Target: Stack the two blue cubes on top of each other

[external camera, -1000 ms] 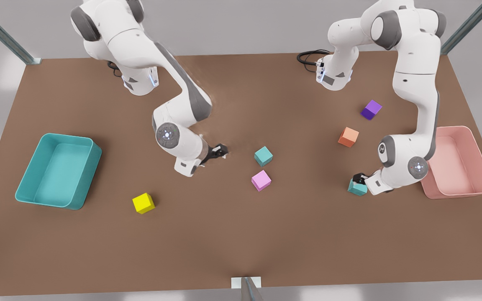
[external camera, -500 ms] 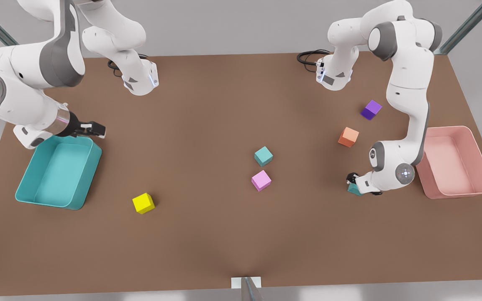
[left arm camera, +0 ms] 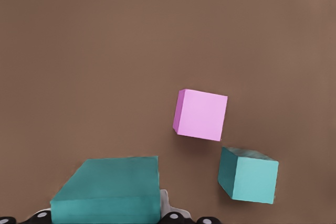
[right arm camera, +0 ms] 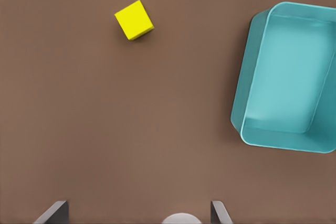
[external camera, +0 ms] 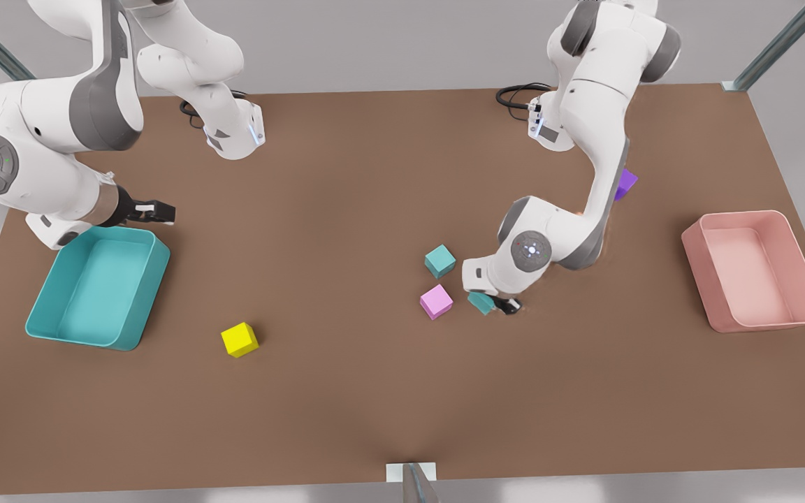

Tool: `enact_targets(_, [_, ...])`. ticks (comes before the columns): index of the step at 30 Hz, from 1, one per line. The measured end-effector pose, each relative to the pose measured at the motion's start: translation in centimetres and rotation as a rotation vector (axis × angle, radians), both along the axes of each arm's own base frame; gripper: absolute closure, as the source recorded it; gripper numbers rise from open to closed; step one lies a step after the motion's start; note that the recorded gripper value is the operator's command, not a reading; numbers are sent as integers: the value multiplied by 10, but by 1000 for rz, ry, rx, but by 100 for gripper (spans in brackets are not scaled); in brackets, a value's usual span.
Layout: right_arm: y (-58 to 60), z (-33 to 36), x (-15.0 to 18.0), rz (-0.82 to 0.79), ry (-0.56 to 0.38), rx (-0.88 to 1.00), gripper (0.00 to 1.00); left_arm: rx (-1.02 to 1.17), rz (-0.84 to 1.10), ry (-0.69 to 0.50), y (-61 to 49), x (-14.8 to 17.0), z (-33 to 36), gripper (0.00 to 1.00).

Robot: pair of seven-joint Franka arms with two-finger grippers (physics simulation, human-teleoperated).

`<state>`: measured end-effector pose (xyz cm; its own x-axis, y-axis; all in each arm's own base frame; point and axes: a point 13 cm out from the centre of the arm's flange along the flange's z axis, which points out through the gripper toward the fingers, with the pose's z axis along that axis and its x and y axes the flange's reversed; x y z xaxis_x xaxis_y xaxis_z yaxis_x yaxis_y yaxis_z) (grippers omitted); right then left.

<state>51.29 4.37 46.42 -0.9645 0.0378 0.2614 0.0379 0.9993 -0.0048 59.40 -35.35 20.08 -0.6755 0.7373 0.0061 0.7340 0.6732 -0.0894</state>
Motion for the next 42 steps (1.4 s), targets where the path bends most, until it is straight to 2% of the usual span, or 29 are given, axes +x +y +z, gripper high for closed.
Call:
enact_targets(6, [0,-3,-1,6,10,0,0,36,154,111,-81,-51,-25,51])
enact_targets(12, [0,-6,-1,9,17,1,0,126,297,220,-78,-117,-38,51])
enact_targets(19, [1,-8,-1,15,19,0,0,135,474,217,-69,-118,-56,50])
enact_targets(27, [1,-9,0,16,22,0,0,139,599,213,-68,-120,-69,50])
enact_targets(37, [6,-12,0,28,28,-1,0,122,702,192,-67,-109,-70,49])
enact_targets(38, [5,-12,0,27,28,-1,0,122,707,192,-68,-109,-70,47])
enact_targets(39, [5,-12,0,26,28,-1,0,121,713,193,-68,-109,-70,0])
enact_targets(42, [4,-13,0,25,29,-1,0,113,726,200,-69,-108,-70,0])
